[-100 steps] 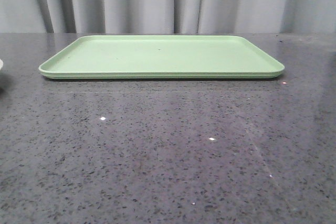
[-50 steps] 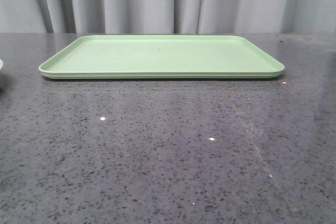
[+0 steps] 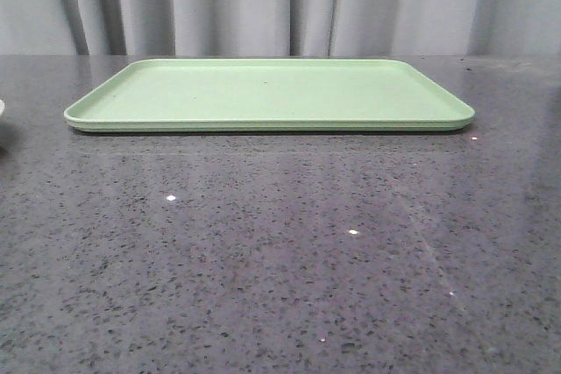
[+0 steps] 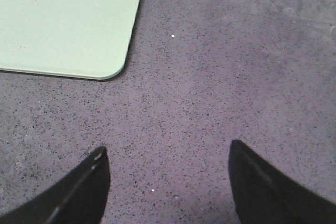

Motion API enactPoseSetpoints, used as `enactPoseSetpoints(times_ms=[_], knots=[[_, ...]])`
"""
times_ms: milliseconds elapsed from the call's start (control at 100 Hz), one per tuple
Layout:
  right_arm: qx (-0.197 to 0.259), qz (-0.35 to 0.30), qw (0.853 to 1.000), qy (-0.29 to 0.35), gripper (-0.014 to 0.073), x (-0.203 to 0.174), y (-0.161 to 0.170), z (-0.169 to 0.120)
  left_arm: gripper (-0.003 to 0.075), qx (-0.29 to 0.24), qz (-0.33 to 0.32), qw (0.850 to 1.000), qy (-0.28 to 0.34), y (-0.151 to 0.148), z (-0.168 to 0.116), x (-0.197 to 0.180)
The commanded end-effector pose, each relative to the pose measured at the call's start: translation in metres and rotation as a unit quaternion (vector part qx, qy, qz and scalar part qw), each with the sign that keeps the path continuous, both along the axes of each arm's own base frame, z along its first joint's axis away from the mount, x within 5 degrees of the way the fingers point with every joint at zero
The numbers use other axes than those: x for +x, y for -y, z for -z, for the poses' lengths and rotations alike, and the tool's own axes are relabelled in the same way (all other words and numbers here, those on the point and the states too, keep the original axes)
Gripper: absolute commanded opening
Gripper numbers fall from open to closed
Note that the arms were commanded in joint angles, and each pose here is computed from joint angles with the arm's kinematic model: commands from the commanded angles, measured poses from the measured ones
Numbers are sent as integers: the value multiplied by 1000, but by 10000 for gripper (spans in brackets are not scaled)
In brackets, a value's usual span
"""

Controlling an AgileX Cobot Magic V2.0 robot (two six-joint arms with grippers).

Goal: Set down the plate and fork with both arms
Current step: 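Open the left gripper and grasp the white plate's rim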

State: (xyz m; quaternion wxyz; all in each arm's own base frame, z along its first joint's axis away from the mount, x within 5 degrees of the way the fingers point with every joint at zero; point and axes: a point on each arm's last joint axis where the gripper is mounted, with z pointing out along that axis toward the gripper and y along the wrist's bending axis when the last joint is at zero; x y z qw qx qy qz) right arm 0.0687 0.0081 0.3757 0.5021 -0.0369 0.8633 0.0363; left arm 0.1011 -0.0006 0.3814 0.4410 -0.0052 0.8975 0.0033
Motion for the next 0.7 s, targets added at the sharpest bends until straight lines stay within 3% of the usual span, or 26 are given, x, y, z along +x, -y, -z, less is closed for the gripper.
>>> enactPoseSetpoints(times_ms=[0,180,410,690], knots=[[-2,2,999,49,490,4,0,-15,651,15,-9,999,33,-2,-11,14],[-2,2,999,50,490,4,0,-15,651,31,-24,999,9,-7,-2,41],[-2,2,999,50,490,4,0,-15,651,34,-95,995,-13,-33,10,69],[-2,2,999,50,490,4,0,-15,651,0,-145,988,-47,-69,33,101]])
